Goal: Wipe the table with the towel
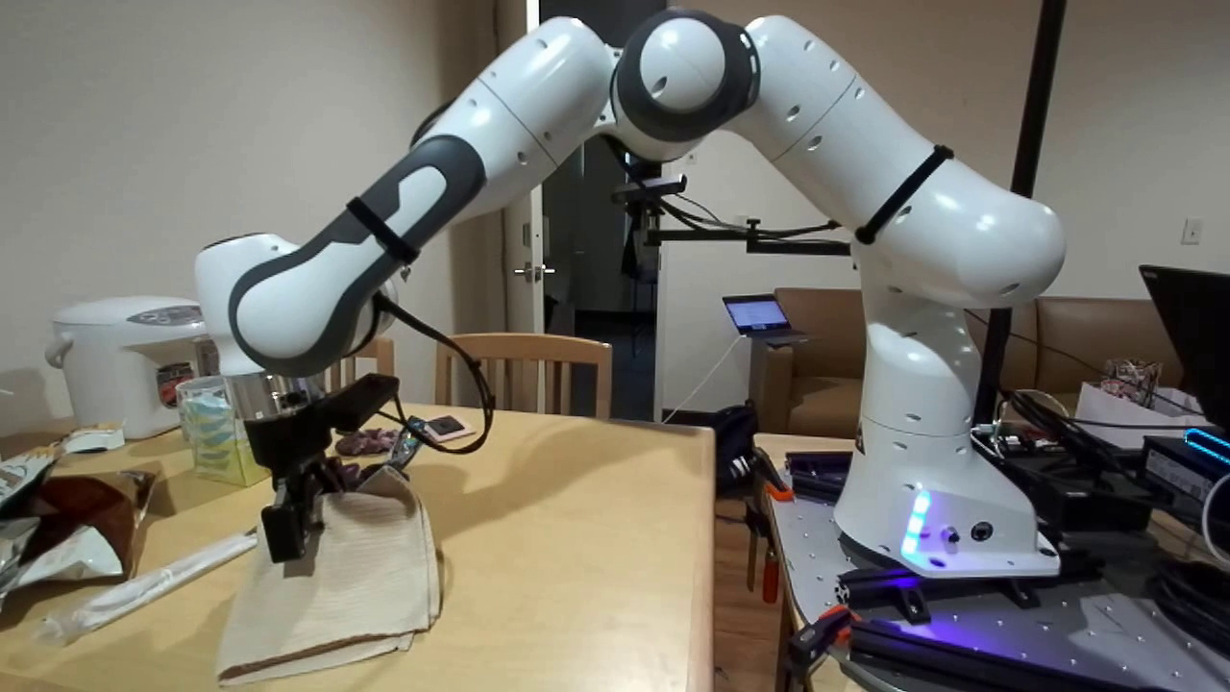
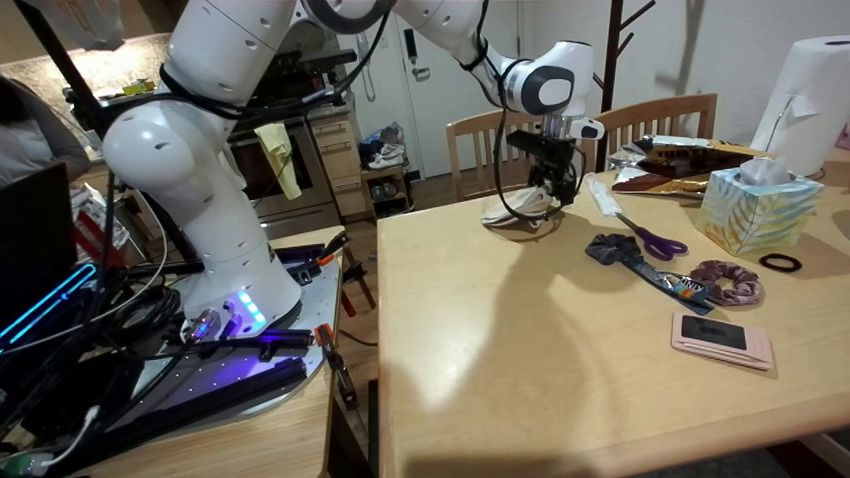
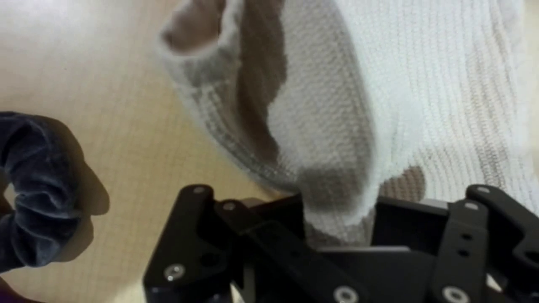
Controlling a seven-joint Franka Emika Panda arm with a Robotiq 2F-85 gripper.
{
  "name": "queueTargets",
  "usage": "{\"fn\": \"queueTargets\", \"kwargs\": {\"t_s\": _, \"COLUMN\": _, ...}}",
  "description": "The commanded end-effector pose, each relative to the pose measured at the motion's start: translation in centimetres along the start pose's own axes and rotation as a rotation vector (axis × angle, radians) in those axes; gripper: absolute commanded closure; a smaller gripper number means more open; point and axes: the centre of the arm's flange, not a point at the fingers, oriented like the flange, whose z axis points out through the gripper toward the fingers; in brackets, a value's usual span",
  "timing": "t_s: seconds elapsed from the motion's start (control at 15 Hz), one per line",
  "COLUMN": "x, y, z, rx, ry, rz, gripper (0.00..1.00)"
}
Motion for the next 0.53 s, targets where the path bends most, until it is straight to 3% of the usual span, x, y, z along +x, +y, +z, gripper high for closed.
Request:
{"fn": "queueTargets", "kwargs": {"t_s": 0.0, "x": -2.1, "y": 1.2, "z": 0.3, "rx": 0.044, "ry": -0.011, "rz": 0.038, "gripper": 0.98}}
{"fn": "queueTargets", "kwargs": {"t_s": 0.47, "x": -4.5, "y": 4.9, "z": 6.8, "rx": 0.181, "ry": -0.033, "rz": 0.166, "gripper": 0.98}}
